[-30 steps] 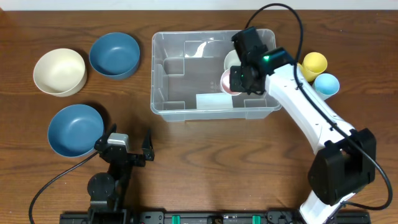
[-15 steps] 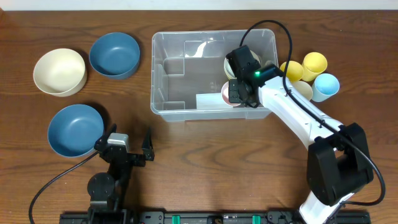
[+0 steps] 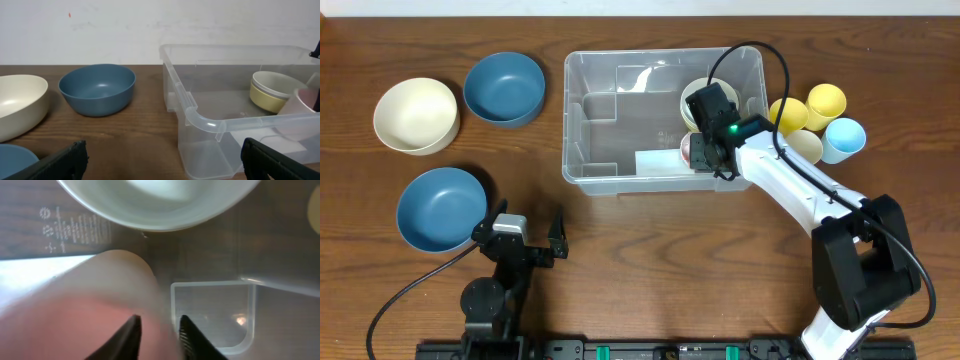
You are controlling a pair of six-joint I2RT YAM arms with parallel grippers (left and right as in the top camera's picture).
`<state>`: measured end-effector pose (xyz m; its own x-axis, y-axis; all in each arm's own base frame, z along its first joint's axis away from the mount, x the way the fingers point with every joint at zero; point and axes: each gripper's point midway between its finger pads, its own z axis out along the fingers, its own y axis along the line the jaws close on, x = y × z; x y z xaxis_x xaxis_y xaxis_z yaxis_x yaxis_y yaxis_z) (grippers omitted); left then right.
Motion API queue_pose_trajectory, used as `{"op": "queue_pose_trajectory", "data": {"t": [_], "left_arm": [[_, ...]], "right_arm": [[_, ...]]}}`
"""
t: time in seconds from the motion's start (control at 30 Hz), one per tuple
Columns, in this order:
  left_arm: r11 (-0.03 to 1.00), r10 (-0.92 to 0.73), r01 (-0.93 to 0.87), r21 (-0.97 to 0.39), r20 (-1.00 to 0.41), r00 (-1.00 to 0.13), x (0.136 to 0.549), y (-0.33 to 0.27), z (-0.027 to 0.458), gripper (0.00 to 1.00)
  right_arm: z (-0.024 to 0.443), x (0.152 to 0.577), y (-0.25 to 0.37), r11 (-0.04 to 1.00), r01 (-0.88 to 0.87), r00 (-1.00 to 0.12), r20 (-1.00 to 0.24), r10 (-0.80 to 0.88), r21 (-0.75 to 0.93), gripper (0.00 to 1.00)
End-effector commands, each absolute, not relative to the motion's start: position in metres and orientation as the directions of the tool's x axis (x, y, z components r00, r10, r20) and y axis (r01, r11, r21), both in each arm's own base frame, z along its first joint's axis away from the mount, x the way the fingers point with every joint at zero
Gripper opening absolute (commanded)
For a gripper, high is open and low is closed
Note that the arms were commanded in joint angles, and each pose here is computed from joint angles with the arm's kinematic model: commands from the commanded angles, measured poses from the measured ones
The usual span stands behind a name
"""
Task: Pack container
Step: 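Carry the pink cup into the bin and set it down, then release the pink cup and move the right gripper to the light-blue cup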
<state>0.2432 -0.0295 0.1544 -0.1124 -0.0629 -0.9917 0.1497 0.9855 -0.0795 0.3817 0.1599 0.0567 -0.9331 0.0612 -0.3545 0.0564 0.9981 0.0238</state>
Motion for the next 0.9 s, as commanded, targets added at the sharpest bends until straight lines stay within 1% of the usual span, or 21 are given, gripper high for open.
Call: {"op": "queue_pose_trajectory", "data": {"t": [0.0, 0.13, 0.3, 0.43, 0.57, 0.73, 0.87], "left_arm": [[0.985, -0.056, 0.152, -0.082, -0.985, -0.164, 0.243, -0.03, 0.137, 0.98], [0.985, -0.057, 0.152, -0.082, -0.985, -0.164, 0.243, -0.03, 0.137, 0.98], [0.985, -0.057, 0.152, -0.082, -0.985, -0.164, 0.243, -0.03, 0.137, 0.98], [0.985, -0.057, 0.152, -0.082, -0.985, -0.164, 0.243, -0.03, 0.137, 0.98], [0.985, -0.056, 0.152, -0.082, -0.985, -0.164, 0.243, -0.03, 0.137, 0.98], [0.985, -0.057, 0.152, -0.082, -0.985, -0.164, 0.243, -0.03, 0.137, 0.98], [0.985, -0.056, 0.152, -0.082, -0.985, -0.164, 0.243, -0.03, 0.137, 0.98]], "right_arm": [[0.052, 0.384, 0.154, 0.998, 0.07, -0.93, -0.362, 0.065, -0.002, 0.35], [0.055, 0.39, 0.156, 0.999, 0.041, -0.923, -0.383, 0.038, 0.0, 0.4], [0.064, 0.399, 0.16, 0.999, 0.032, -0.911, -0.411, 0.034, 0.012, 0.41], [0.079, 0.409, 0.164, 0.999, 0.025, -0.897, -0.44, 0.034, 0.024, 0.44], [0.103, 0.42, 0.165, 0.999, 0.025, -0.884, -0.466, 0.038, 0.035, 0.47], [0.142, 0.434, 0.161, 0.998, 0.036, -0.869, -0.493, 0.053, 0.045, 0.48], [0.173, 0.437, 0.146, 0.997, 0.069, -0.87, -0.487, 0.081, 0.042, 0.49]]}}
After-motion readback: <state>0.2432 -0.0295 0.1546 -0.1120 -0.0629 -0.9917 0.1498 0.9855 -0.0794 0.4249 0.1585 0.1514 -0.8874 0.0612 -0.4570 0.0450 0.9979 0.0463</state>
